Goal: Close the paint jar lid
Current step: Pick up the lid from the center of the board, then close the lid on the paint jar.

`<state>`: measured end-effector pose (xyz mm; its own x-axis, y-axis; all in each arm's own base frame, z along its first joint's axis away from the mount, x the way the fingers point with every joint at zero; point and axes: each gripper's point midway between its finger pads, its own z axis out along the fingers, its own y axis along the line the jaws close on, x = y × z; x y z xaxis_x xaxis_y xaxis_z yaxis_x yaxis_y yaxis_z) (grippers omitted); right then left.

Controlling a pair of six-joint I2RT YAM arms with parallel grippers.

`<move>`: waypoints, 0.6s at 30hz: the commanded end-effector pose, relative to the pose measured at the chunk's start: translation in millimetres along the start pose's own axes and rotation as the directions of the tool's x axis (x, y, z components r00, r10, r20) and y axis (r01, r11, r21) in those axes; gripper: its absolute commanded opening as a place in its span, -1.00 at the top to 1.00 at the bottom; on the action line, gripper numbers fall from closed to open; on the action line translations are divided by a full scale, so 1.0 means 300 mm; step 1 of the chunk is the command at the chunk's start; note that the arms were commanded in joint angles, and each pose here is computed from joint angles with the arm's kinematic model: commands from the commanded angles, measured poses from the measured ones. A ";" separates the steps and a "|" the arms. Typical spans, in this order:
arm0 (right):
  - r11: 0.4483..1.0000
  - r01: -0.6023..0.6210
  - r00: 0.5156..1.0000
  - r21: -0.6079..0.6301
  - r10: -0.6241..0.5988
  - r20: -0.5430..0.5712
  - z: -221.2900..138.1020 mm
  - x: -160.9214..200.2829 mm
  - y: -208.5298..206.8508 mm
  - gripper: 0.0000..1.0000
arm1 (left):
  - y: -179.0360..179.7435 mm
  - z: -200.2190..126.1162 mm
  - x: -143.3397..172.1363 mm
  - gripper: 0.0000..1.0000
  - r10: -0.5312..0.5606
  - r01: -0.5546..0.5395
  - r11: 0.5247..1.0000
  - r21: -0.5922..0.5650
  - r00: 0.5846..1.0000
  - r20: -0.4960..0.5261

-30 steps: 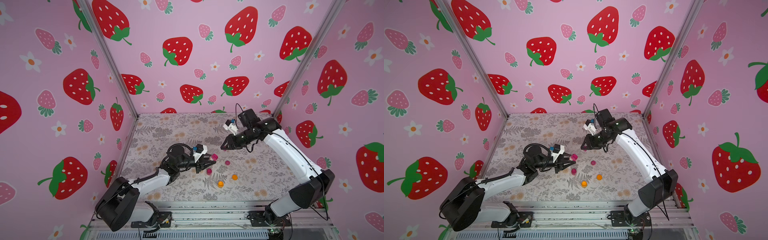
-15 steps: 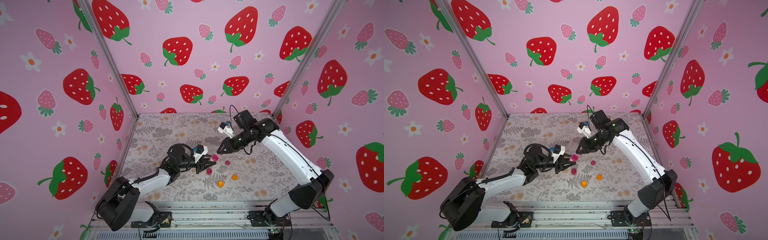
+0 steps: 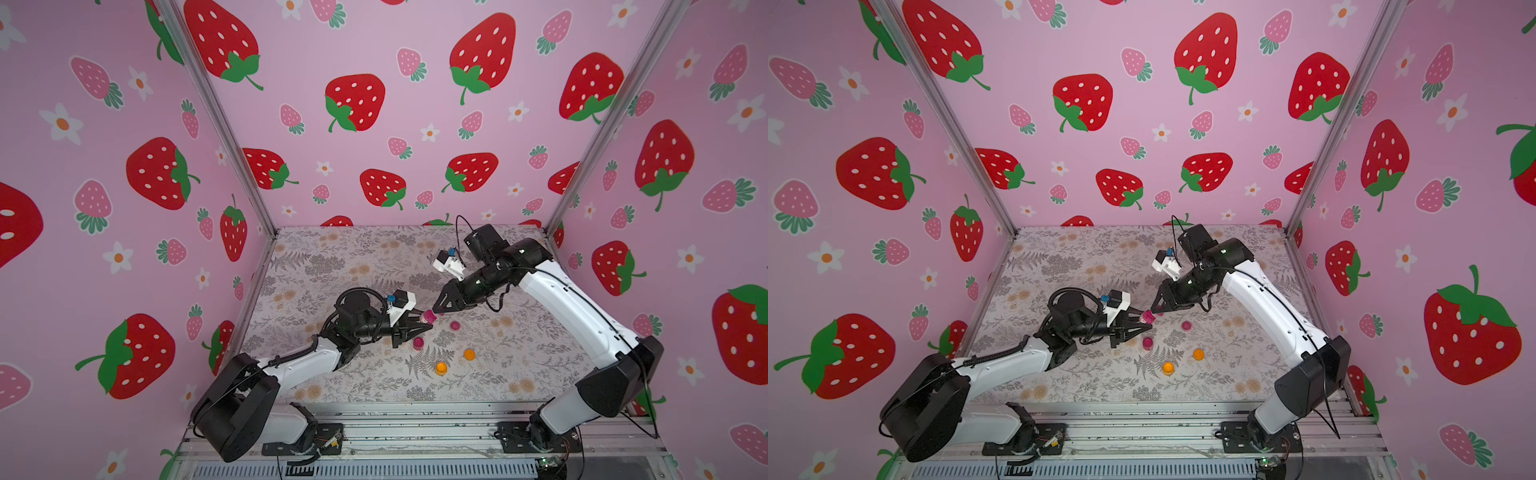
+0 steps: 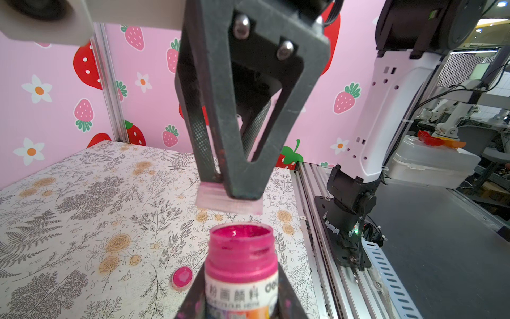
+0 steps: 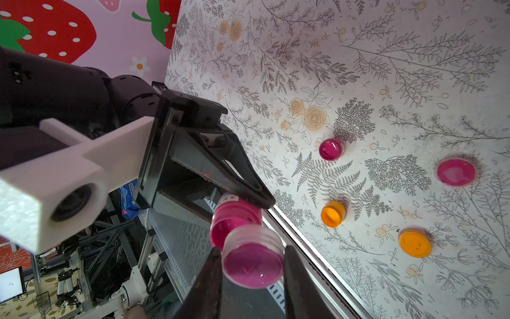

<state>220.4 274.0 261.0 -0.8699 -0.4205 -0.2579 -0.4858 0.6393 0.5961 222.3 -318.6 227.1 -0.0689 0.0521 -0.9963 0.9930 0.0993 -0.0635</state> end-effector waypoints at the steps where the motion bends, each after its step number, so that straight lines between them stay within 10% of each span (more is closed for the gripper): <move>1: 1.000 0.003 1.000 -0.024 -0.004 -0.025 0.020 0.019 0.008 0.54 | -0.025 0.003 -0.051 1.00 0.056 -0.057 0.998 0.037 0.998 0.029; 18: 0.998 0.008 1.000 -0.065 -0.010 -0.029 0.048 0.016 0.027 0.54 | -0.031 0.013 -0.046 1.00 0.053 -0.054 0.997 0.050 0.998 0.020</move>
<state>216.4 282.5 257.8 -0.8634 -0.4327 -0.2593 -0.4916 0.6065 0.6249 217.4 -320.5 221.7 -0.0904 0.0704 -0.9934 0.9930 0.0831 -0.0845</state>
